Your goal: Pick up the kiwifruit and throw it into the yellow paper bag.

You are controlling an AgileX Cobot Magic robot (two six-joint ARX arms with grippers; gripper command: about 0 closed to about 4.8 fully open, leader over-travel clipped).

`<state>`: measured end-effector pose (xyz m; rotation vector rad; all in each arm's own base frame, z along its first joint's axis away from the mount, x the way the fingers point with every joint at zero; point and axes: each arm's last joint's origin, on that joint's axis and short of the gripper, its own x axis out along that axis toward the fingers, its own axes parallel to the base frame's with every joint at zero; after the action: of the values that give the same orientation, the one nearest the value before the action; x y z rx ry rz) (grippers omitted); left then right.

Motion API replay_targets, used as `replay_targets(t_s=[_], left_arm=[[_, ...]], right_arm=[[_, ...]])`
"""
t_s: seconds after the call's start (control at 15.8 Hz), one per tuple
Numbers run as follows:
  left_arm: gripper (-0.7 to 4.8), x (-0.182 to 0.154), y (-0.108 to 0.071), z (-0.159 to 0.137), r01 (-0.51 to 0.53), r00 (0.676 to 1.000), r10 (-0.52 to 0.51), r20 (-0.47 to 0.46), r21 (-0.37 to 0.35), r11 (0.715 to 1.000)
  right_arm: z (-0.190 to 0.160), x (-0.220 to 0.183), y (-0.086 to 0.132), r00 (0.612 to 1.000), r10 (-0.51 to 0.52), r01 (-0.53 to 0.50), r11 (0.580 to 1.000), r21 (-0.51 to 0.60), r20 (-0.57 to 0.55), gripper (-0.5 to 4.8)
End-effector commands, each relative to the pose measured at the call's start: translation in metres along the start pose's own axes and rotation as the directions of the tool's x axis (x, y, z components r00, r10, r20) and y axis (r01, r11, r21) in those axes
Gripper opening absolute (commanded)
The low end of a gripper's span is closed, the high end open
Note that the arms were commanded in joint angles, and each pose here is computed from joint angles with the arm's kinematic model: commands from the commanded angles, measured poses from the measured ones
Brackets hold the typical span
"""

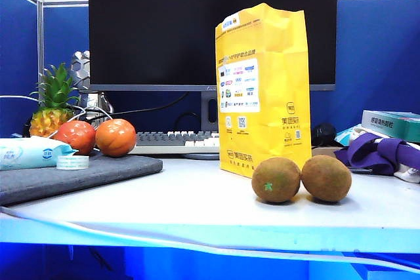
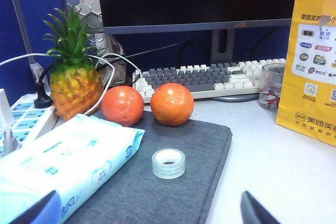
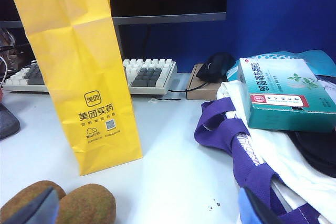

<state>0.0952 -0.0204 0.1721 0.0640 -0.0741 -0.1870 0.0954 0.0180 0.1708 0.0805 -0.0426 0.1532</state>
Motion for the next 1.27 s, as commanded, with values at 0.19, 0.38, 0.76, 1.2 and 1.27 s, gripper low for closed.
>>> replay_targets(t_s=[0.19, 0.38, 0.76, 1.2, 1.27], left_arm=[[4.79, 0.0, 0.0, 0.002, 0.019, 1.0, -0.018, 0.014, -0.05, 0.999], [4.79, -0.001, -0.004, 0.006, 0.159, 0.987, -0.151, 0.055, -0.209, 0.965], [4.79, -0.003, -0.002, 0.034, 0.156, 0.987, -0.139, 0.08, -0.277, 0.948], [4.79, 0.042, -0.001, 0.092, 0.203, 0.971, -0.221, -0.095, -0.165, 0.965], [4.79, 0.051, -0.001, 0.1, 0.21, 0.961, -0.232, -0.151, -0.15, 0.966]], right_arm=[[0.001, 0.0, 0.0, 1.0, 0.008, -0.009, 1.0, 0.007, 0.03, 4.79], [0.009, -0.001, 0.005, 0.982, 0.152, -0.153, 0.988, 0.001, 0.11, 4.79], [0.028, 0.002, 0.004, 0.983, 0.059, -0.061, 0.998, 0.007, 0.177, 4.79], [0.089, 0.074, 0.014, 0.988, 0.105, -0.11, 0.993, -0.039, -0.109, 4.79], [0.09, 0.093, 0.015, 0.966, 0.118, -0.13, 0.991, -0.034, -0.23, 4.79]])
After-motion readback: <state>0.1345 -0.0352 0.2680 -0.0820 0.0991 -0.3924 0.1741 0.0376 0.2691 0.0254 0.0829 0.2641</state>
